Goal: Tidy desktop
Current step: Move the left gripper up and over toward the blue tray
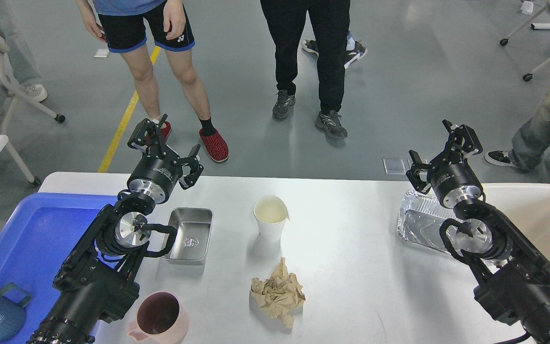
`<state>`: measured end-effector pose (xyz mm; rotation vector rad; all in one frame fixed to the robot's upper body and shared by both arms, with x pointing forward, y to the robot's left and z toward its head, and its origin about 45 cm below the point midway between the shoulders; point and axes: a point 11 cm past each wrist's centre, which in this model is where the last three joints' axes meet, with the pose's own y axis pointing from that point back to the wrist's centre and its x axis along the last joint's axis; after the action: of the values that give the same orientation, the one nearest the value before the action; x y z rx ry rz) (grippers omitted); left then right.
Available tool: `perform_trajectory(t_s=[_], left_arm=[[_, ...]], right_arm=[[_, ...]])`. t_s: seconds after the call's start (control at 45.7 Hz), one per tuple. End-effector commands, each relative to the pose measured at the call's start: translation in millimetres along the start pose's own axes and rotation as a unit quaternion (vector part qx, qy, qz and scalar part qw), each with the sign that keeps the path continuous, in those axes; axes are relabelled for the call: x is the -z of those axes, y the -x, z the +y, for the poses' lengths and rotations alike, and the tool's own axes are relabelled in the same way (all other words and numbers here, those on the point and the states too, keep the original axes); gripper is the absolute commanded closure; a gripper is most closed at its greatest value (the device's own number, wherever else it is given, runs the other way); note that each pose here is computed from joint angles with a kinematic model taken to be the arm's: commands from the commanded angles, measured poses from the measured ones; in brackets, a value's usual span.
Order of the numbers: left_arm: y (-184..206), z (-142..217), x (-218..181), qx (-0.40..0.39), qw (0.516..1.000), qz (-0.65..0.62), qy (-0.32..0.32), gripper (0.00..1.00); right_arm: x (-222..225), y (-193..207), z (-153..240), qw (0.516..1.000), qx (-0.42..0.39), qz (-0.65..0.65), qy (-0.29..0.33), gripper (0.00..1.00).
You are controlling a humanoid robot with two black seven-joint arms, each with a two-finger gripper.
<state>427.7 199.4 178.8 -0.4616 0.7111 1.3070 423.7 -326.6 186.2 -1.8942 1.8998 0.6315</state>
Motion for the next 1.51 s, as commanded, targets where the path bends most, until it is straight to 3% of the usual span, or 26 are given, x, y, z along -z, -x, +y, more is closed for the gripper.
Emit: perform_trajectory(t_s=[0.0, 0.504, 0.744, 1.182, 1.357, 1.489], left_arm=[[0, 0, 1, -0.001, 1.000, 0.000, -0.001, 0.03], [-6, 2, -5, -0.019, 1.000, -0.015, 0.010, 0.03], [-25, 21, -52, -0.004, 0.984, -0.176, -0.014, 0.03], [-45, 116, -125, 0.041, 0.892, -0.432, -0.128, 0.03], [-36, 153, -173, 0.066, 0.828, -0.525, -0.184, 0.03], [-27, 168, -187, 0.076, 0.800, -0.558, -0.208, 0.03]], right_arm=[[0, 1, 0, 1.000, 0.001, 0.000, -0.001, 0.00], [-1, 0, 0, 1.000, 0.000, -0.001, 0.000, 0.00], [-4, -4, 4, 1.000, -0.003, -0.001, 0.004, 0.00], [-10, 1, 4, 1.000, 0.001, -0.007, 0.008, 0.00], [-13, 2, 4, 1.000, 0.001, -0.009, 0.010, 0.00], [-14, 4, 4, 1.000, 0.003, -0.011, 0.010, 0.00]])
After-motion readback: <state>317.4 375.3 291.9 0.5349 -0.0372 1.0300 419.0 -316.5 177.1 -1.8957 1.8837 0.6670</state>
